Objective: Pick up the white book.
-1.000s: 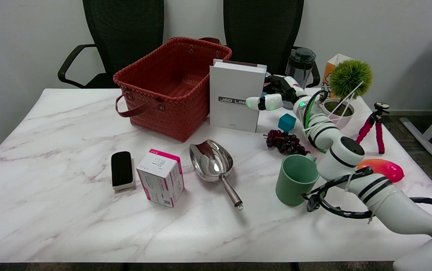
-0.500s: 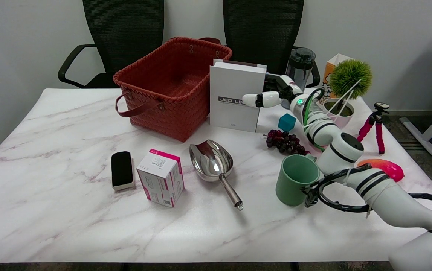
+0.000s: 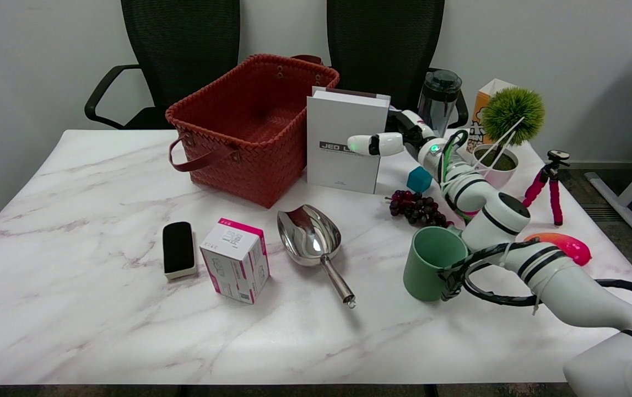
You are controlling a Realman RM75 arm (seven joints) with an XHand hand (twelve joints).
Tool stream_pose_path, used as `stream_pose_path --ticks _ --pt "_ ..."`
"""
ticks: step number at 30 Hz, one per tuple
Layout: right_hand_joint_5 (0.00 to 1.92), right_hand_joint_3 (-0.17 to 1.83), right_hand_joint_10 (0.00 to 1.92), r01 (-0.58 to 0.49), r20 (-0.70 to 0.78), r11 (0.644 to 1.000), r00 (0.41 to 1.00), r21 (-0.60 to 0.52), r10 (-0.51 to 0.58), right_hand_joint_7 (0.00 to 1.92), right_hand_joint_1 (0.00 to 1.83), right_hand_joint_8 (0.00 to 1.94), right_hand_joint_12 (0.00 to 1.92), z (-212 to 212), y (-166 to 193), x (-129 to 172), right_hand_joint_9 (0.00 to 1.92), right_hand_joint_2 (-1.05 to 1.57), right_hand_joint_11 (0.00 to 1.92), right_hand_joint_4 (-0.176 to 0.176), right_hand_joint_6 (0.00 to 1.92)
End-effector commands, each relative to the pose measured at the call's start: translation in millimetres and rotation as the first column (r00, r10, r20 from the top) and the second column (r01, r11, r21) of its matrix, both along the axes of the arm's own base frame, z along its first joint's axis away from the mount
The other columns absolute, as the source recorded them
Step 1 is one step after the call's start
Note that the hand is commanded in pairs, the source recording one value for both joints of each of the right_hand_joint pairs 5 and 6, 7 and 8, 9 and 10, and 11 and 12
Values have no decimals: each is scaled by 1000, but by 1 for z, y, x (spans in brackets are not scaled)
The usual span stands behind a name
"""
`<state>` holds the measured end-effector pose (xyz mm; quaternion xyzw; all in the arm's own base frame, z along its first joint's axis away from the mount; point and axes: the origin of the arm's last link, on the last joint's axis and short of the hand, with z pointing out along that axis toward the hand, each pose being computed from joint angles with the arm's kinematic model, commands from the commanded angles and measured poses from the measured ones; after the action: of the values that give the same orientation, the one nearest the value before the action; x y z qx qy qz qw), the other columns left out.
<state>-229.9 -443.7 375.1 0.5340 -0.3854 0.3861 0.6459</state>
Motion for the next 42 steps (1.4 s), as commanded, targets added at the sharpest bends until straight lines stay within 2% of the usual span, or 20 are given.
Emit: stream_pose_path --ticks 1,9,15,20,22,25,28,35,42 --pt "526 845 437 -17 113 999 993 52 11 552 1111 552 328 -1 -5 -8 437 56 328 0 526" --pt "598 792 446 -15 115 999 993 51 9 559 1211 559 311 0 -4 -9 446 149 311 0 598" --pt "649 833 456 -14 114 999 993 52 8 576 1282 576 299 0 -5 -9 456 204 299 0 649" --pt "685 796 478 -12 113 999 994 52 6 694 1295 694 451 -1 -5 -9 478 321 451 0 685" --pt "702 751 569 -12 114 999 994 53 6 788 1301 788 527 -1 -5 -10 569 400 527 0 702" --pt "737 658 851 -11 113 999 994 53 5 959 1309 959 629 -2 -4 -10 851 526 629 0 737" --pt "777 583 1016 -14 113 998 994 57 7 1083 1313 1083 715 -3 -4 -9 1016 602 715 0 777" --pt "889 532 1206 -19 115 998 993 60 12 1269 1299 1269 882 -3 -2 -9 1206 708 882 0 889" --pt "945 544 1239 -41 120 997 992 63 34 1318 1284 1318 927 -5 0 -2 1239 805 927 0 945"
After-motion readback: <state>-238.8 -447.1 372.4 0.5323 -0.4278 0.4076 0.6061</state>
